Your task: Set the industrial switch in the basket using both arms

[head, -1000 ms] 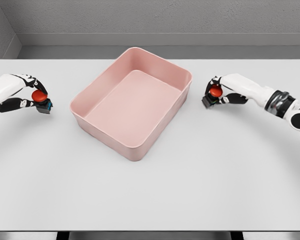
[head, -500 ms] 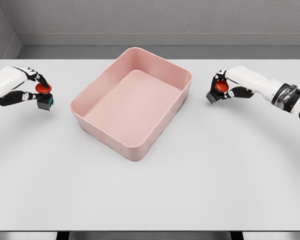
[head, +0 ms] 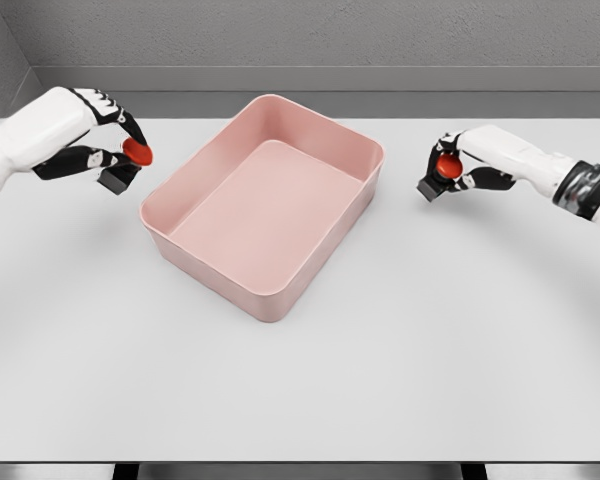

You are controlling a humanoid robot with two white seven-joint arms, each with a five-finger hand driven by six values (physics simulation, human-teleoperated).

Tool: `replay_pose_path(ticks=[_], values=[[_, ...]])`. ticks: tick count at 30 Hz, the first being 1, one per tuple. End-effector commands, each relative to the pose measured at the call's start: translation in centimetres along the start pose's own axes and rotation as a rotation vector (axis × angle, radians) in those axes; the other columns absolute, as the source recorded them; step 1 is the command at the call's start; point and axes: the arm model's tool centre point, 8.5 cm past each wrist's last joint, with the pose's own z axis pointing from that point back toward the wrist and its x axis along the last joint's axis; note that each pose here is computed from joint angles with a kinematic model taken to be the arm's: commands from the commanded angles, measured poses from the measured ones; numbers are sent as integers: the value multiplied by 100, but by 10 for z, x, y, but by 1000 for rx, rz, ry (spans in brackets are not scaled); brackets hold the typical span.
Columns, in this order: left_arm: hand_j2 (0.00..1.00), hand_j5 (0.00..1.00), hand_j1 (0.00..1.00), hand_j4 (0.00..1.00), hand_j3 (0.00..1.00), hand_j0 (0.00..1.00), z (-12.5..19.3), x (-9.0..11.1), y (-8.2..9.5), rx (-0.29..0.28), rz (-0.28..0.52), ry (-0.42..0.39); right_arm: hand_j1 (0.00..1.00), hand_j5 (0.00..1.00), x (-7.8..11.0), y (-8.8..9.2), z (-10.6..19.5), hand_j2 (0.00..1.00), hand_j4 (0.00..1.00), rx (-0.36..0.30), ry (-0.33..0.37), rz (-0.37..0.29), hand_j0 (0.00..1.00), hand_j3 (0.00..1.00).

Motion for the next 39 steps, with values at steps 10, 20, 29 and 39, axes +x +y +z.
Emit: replay_pose_path(ticks=[10, 20, 29, 39], values=[[100, 100, 100, 100, 100, 100, -68, 74, 10, 88, 3, -264, 38, 38, 1, 0, 1, 38, 38, -1, -2, -5, 38, 38], [100, 100, 100, 100, 100, 100, -50, 57, 31, 114, -35, -206, 38, 38, 5, -5, 2, 38, 38, -4, -17, 12, 38, 38], [100, 100, 100, 100, 100, 100, 13, -5, 14, 52, 34, 28, 37, 37, 22, -40, 13, 37, 37, -34, -65, 83, 37, 37], [100, 100, 100, 100, 100, 100, 28, -17, 16, 43, 39, 74, 37, 37, 56, -68, 10, 37, 37, -77, -160, 154, 37, 37]])
